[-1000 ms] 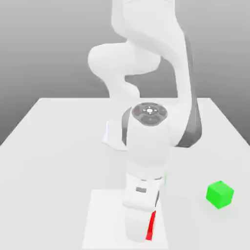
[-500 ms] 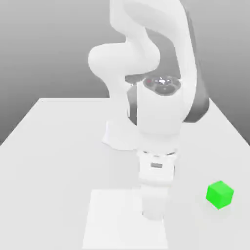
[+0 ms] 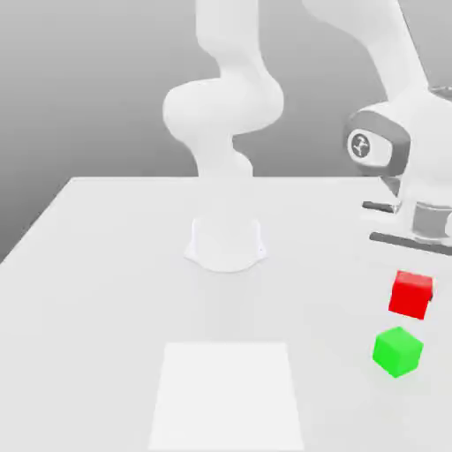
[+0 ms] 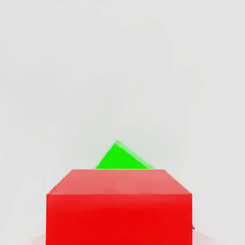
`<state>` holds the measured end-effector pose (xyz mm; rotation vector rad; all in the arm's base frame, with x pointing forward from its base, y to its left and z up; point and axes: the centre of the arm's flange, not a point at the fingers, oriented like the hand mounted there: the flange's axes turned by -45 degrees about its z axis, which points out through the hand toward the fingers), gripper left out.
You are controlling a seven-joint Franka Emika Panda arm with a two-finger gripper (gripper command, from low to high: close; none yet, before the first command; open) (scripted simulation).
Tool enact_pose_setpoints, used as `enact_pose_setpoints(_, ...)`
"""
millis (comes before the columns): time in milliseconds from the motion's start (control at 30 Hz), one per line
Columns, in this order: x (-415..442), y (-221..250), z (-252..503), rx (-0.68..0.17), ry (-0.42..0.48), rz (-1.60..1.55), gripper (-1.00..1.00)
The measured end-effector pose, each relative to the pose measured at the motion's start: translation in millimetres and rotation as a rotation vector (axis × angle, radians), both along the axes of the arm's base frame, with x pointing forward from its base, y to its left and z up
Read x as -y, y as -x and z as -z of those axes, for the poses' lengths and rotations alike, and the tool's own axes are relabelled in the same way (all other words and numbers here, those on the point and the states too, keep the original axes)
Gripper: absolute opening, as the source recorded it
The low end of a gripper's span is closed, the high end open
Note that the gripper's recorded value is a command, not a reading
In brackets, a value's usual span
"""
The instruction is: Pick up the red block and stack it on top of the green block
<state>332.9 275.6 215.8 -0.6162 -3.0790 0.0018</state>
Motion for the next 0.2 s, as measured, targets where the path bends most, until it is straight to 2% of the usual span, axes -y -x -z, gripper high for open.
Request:
enact_pose_setpoints(67, 1, 0, 23, 0.000, 0.000, -0.002, -1.00)
enact_pose_setpoints(100, 1, 0, 31, 0.000, 0.000, -0.003, 1.00)
enact_pose_setpoints(200, 1, 0, 31, 0.000, 0.000, -0.003, 1.00)
